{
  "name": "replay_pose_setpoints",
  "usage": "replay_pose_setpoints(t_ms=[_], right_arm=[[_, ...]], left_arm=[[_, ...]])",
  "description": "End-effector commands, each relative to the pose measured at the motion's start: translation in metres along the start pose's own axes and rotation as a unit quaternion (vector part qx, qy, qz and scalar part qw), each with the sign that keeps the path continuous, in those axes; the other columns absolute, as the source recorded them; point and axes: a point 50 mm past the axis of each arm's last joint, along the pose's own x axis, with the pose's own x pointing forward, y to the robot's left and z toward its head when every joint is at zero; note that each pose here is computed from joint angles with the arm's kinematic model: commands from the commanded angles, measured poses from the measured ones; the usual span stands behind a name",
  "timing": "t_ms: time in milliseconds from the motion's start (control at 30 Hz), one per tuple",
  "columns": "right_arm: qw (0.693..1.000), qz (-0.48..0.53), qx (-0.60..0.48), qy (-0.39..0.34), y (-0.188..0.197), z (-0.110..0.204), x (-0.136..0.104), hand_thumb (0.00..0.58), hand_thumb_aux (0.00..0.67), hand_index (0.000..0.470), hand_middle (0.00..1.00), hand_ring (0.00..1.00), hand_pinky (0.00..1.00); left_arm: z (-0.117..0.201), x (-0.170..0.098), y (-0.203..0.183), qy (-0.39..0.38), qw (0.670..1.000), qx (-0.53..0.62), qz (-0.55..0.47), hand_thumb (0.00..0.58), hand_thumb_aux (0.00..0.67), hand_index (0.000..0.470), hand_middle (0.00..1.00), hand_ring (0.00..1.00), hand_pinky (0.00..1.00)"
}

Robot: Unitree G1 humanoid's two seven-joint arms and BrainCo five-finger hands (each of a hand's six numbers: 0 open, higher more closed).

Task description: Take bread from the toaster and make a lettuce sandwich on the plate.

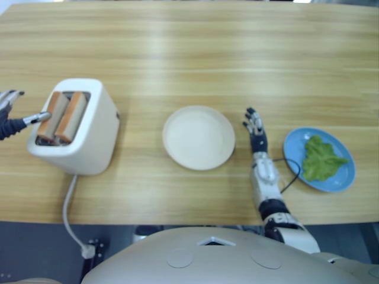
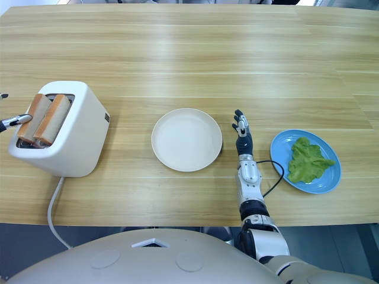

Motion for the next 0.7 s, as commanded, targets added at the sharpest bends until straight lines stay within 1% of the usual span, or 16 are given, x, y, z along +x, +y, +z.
replay_pose_setpoints(t_ms=[33, 100, 433, 700], right_arm=[[0.999, -0.007, -0.003, 0.041, -0.005, -0.013, -0.010, 0.000, 0.000, 0.000, 0.00, 0.00, 0.00], [0.999, -0.007, -0.003, 0.042, -0.006, -0.013, -0.010, 0.000, 0.000, 0.000, 0.00, 0.00, 0.00], [0.999, -0.009, -0.006, 0.047, -0.008, -0.015, -0.012, 0.000, 0.000, 0.000, 0.00, 0.00, 0.00], [0.999, -0.011, -0.007, 0.049, -0.009, -0.015, -0.014, 0.000, 0.000, 0.000, 0.00, 0.00, 0.00]], left_arm=[[0.011, -0.003, -0.007, -0.028, 0.999, -0.014, -0.022, 0.000, 0.000, 0.000, 0.00, 0.00, 0.00], [0.013, -0.004, -0.004, -0.032, 0.999, -0.023, -0.017, 0.000, 0.000, 0.000, 0.00, 0.00, 0.00], [0.016, -0.010, -0.009, -0.042, 0.998, 0.007, -0.038, 0.000, 0.000, 0.000, 0.00, 0.00, 0.00], [0.010, -0.013, -0.018, -0.028, 0.996, 0.043, -0.071, 0.000, 0.000, 0.000, 0.00, 0.00, 0.00]])
